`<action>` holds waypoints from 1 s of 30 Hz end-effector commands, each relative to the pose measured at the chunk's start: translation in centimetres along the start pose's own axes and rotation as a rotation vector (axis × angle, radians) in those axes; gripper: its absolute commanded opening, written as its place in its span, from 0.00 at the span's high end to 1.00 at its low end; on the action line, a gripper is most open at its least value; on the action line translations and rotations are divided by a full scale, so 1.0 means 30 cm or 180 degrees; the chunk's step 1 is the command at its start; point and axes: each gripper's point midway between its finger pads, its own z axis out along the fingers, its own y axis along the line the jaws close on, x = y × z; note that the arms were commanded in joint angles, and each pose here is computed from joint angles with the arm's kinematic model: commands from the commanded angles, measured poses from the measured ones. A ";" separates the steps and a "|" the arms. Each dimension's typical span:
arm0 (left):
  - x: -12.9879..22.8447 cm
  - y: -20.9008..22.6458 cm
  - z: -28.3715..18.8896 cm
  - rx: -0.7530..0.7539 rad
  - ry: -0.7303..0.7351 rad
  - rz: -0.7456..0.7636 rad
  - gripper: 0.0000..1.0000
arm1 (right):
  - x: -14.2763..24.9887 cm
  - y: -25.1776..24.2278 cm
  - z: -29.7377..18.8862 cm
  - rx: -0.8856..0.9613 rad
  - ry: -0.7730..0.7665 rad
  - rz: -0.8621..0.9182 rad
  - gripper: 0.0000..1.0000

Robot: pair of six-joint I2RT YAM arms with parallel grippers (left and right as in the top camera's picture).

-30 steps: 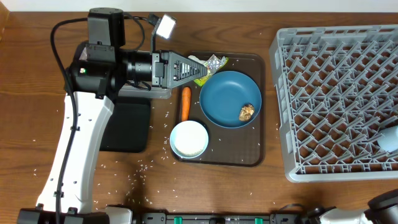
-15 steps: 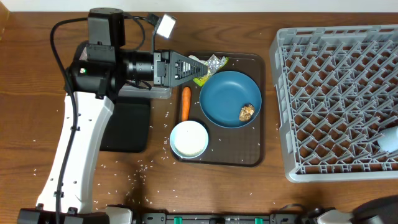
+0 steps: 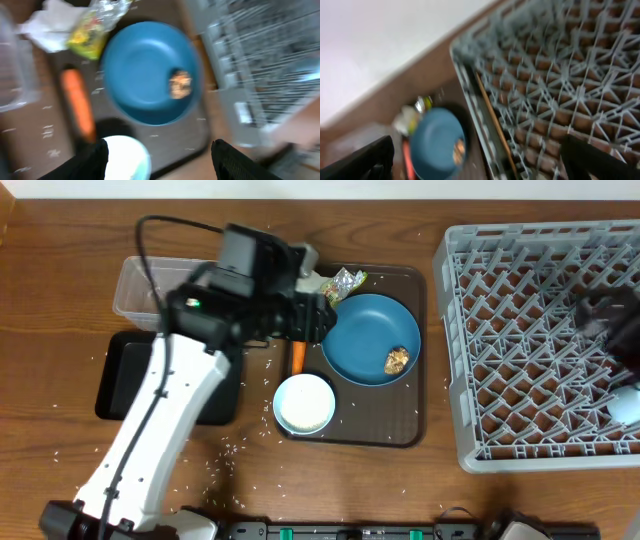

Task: Sort waste into correct bins and load items into the dishwasher rack
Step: 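Grasp the rim of the teal plate with the left gripper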

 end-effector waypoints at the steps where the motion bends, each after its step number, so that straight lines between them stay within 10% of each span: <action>1: 0.035 0.122 0.091 -0.0717 0.0175 0.0131 0.33 | 0.024 -0.005 0.034 0.0295 0.0084 -0.0351 0.01; 22: 0.195 0.318 0.659 -0.1108 0.1007 -0.0075 0.47 | 0.066 -0.001 0.053 0.0296 0.0268 -0.0236 0.01; 30: 0.187 0.300 0.704 -0.1038 0.0944 -0.0028 0.88 | 0.083 -0.012 0.066 0.0326 0.0369 -0.0198 0.01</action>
